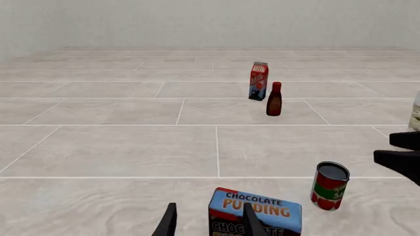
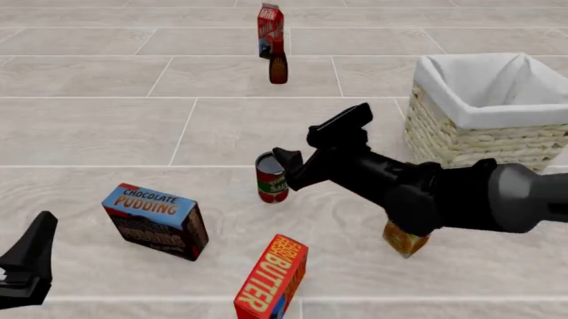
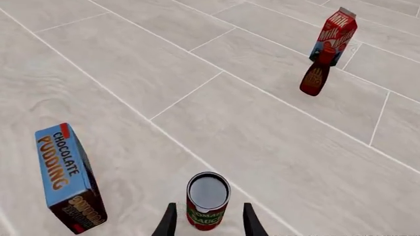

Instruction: Pick the tomato sauce and place it in the basket.

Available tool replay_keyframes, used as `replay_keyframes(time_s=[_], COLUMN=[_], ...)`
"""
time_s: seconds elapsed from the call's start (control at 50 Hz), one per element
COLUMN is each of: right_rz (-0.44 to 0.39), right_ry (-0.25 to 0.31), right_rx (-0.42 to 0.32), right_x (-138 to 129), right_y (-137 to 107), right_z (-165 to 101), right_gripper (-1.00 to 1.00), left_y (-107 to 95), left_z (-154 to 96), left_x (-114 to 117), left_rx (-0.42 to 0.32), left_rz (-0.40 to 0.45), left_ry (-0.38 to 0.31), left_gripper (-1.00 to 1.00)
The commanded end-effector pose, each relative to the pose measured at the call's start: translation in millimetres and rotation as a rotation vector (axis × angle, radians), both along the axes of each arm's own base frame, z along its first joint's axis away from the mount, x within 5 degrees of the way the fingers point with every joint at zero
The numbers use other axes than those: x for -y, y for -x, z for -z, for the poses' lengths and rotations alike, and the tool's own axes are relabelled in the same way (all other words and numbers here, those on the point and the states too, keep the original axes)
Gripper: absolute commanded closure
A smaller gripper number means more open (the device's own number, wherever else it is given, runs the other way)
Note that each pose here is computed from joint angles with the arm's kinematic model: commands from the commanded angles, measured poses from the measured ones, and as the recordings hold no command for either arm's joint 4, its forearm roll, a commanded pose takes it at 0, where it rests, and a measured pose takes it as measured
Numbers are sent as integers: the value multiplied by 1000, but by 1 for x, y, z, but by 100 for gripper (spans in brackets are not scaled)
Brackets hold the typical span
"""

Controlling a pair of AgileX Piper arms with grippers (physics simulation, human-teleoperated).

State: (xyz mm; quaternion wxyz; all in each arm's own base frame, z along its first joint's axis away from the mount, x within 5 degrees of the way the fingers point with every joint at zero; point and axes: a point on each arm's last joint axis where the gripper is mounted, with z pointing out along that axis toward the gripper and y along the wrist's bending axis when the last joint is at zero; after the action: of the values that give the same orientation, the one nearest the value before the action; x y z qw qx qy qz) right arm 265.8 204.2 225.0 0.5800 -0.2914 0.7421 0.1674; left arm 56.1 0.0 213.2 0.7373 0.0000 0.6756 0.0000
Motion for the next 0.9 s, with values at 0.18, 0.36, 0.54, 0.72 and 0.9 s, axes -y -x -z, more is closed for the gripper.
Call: replay_keyframes(time_s=[0.18,0.36,0.54,0.72,0.9], right_rz=[11,9,1,7,15], right_ry=[15,17,13,12,14], right_rx=[-37,-39,-32,-38,-49], right_x=[-4,-5,-6,-5,-5], right_y=[-10,-10,-7,-9,-12], right_z=[24,28,31,37,44], right_gripper=[-100,-100,-100,-100,-100], left_y=[0,0,0,0,0], left_z=[0,0,0,0,0], left_x=[0,0,0,0,0], left_rx=[0,0,0,0,0], left_rz=[0,0,0,0,0], left_ry=[0,0,0,0,0], left_gripper=[-100,-100,-100,-100,-100])
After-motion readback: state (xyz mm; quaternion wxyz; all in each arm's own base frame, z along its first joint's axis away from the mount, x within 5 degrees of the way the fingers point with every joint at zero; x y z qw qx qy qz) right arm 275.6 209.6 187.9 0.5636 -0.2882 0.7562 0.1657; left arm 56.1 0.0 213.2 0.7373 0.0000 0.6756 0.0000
